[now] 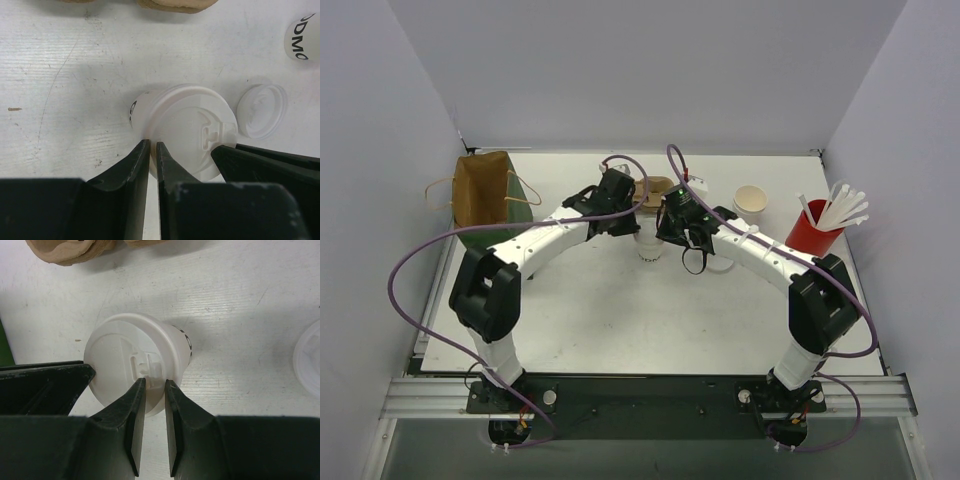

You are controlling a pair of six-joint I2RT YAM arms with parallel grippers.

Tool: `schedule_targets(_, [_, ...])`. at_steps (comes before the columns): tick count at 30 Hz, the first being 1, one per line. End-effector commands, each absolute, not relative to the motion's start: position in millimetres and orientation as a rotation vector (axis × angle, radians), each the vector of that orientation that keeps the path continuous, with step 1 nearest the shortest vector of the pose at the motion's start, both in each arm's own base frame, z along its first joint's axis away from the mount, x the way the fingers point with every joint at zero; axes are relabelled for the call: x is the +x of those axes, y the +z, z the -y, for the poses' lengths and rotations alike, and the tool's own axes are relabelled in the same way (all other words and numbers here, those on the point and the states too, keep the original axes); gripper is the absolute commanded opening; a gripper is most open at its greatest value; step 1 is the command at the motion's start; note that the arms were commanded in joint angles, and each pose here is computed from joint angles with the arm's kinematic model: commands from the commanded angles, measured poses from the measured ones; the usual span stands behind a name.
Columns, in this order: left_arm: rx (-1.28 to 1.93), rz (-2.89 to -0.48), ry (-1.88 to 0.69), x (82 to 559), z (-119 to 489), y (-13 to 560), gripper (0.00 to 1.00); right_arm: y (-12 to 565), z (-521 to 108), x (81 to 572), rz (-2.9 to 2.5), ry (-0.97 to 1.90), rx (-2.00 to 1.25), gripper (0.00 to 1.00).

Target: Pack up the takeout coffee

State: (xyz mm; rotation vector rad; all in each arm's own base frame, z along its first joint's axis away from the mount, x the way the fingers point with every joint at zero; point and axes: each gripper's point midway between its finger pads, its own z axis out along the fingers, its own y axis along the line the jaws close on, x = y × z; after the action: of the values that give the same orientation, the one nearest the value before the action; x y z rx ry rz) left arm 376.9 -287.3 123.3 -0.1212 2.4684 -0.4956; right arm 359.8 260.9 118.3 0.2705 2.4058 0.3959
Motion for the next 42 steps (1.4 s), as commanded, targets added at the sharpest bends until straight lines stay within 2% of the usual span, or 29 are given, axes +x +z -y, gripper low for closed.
schedule_targets(1, [-0.004,-2.773,-0.189,332,253,48,0.21,82,-250,307,-2.637,0.323,0.194,0.17])
schedule_targets(8, [0.032,-2.767,-0.274,334,265,66,0.23,108,-250,310,-2.6,0.347,0.179,0.17])
schedule_targets(22, [0.115,-2.735,-0.338,344,278,85,0.3,147,-247,328,-2.53,0.368,0.162,0.27])
schedule_targets(33, [0.16,-2.667,-0.392,363,292,115,0.34,166,-223,356,-2.481,0.331,0.158,0.28])
schedule_targets(42, [0.133,-2.627,-0.421,370,293,134,0.35,162,-235,378,-2.458,0.359,0.004,0.28])
